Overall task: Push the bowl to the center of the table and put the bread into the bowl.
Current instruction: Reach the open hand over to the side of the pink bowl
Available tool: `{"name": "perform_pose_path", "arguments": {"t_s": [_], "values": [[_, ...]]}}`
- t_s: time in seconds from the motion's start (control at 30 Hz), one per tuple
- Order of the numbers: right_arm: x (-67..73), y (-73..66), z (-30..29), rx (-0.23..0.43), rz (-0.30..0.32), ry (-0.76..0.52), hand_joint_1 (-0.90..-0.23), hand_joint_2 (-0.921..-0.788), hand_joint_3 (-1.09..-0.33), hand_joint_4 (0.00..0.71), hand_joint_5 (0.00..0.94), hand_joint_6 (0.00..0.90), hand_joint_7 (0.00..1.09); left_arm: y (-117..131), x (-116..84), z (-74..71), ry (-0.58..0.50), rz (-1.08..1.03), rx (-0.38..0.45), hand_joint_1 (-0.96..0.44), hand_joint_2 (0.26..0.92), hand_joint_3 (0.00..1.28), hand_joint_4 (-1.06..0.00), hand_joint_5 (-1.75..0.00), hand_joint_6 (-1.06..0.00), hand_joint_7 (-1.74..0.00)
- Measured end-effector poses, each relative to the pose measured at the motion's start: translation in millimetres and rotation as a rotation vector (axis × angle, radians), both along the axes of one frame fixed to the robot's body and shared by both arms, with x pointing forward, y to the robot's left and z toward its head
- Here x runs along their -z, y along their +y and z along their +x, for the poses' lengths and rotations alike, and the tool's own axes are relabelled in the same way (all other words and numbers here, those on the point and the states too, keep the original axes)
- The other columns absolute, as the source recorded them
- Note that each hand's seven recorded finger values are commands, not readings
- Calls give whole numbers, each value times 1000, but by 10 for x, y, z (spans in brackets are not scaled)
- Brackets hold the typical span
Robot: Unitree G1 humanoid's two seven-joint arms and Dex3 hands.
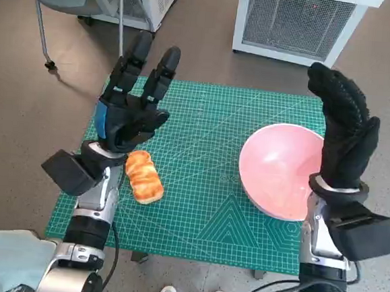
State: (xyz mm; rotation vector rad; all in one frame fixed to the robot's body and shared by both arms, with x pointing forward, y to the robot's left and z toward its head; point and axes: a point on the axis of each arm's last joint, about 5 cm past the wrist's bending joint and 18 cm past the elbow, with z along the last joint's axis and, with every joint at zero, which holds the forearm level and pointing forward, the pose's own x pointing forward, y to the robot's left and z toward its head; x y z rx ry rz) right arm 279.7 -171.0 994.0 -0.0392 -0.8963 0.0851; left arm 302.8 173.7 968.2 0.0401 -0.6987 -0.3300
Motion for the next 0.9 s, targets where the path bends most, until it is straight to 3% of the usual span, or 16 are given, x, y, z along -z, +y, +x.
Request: {"name": "perform_pose_path", "arguments": {"t_s": [0.9], "values": [[14,-29,-7,7,-12,7,-507,-921,-807,297,2,-1,652,-17,31,-11,9,-7,4,-198,921,138,-292,0,-360,-1]]}}
